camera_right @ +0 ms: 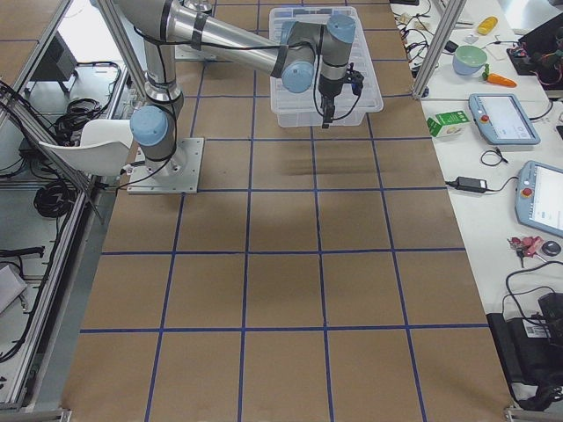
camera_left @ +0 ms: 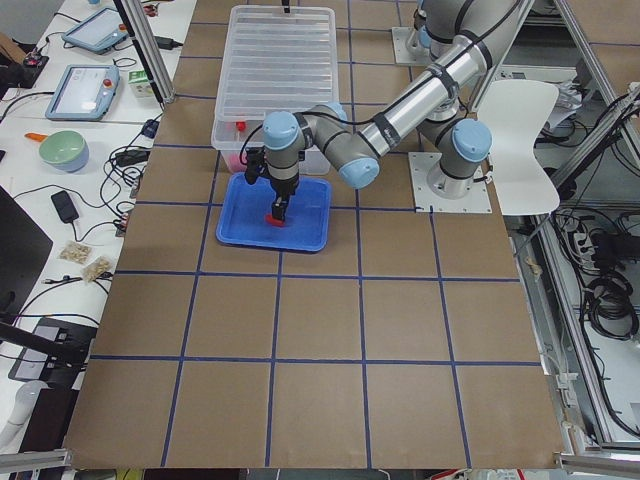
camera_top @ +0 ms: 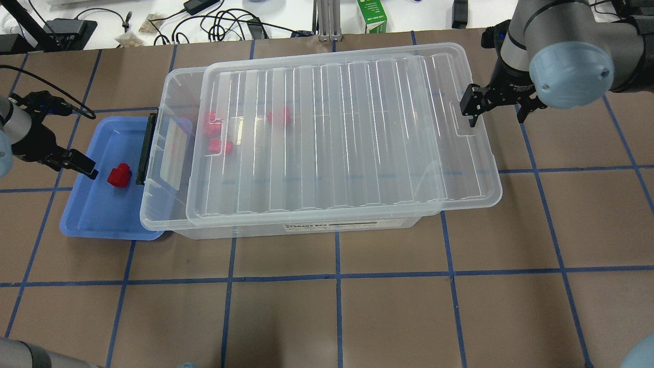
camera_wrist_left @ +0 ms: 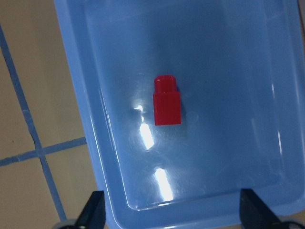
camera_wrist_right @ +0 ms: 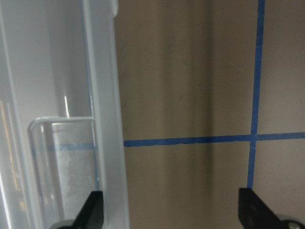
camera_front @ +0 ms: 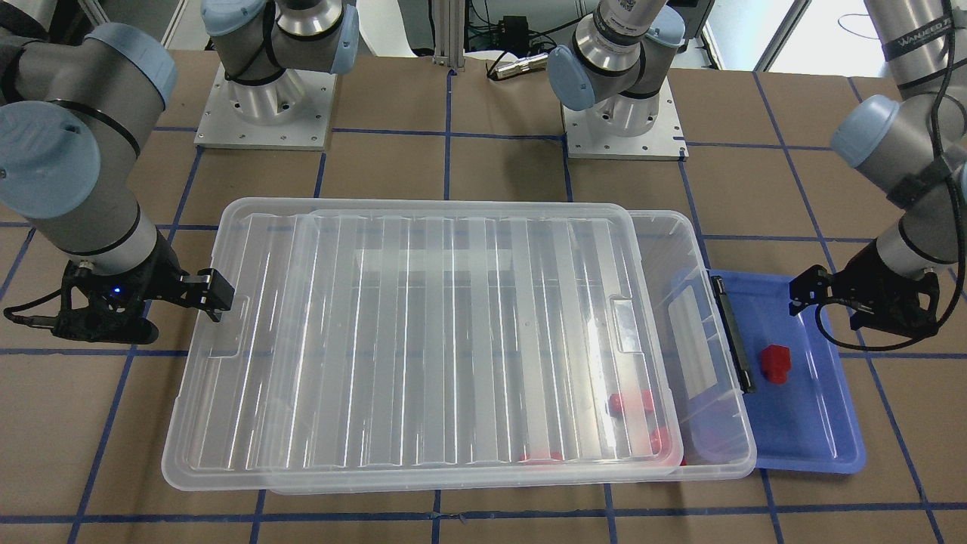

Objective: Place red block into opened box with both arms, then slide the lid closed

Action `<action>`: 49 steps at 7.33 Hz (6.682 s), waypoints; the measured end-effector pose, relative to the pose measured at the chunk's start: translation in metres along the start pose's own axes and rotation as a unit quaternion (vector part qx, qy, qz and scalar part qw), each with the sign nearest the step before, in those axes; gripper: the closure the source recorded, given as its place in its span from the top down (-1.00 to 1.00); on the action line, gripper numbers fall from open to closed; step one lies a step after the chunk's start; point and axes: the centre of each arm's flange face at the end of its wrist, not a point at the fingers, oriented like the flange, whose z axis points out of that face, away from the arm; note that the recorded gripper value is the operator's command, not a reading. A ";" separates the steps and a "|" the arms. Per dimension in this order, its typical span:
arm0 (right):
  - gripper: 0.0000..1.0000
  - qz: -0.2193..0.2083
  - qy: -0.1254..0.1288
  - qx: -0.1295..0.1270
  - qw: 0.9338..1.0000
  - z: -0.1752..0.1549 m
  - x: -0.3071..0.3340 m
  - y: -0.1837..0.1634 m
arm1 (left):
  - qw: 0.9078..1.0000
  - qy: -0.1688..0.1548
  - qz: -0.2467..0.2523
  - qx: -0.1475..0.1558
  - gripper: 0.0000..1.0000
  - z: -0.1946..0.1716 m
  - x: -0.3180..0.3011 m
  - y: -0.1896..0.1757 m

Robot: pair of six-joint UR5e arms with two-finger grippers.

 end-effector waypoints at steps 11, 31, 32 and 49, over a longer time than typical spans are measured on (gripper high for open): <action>1.00 -0.028 0.016 0.003 0.999 0.011 0.085 -0.012 | 1.000 0.020 0.009 -0.017 -0.61 0.087 0.010 -0.035; 1.00 -0.029 0.019 0.056 0.998 -0.070 0.101 -0.013 | 0.997 0.012 -0.074 -0.018 -0.70 -0.046 0.285 -0.065; 1.00 -0.025 0.016 0.054 0.998 -0.070 0.100 -0.011 | 0.997 0.012 -0.077 -0.019 -0.70 -0.037 0.294 -0.064; 1.00 -0.022 0.019 0.035 0.999 -0.047 0.109 -0.013 | 0.996 0.012 -0.083 -0.018 1.00 -0.101 0.300 -0.079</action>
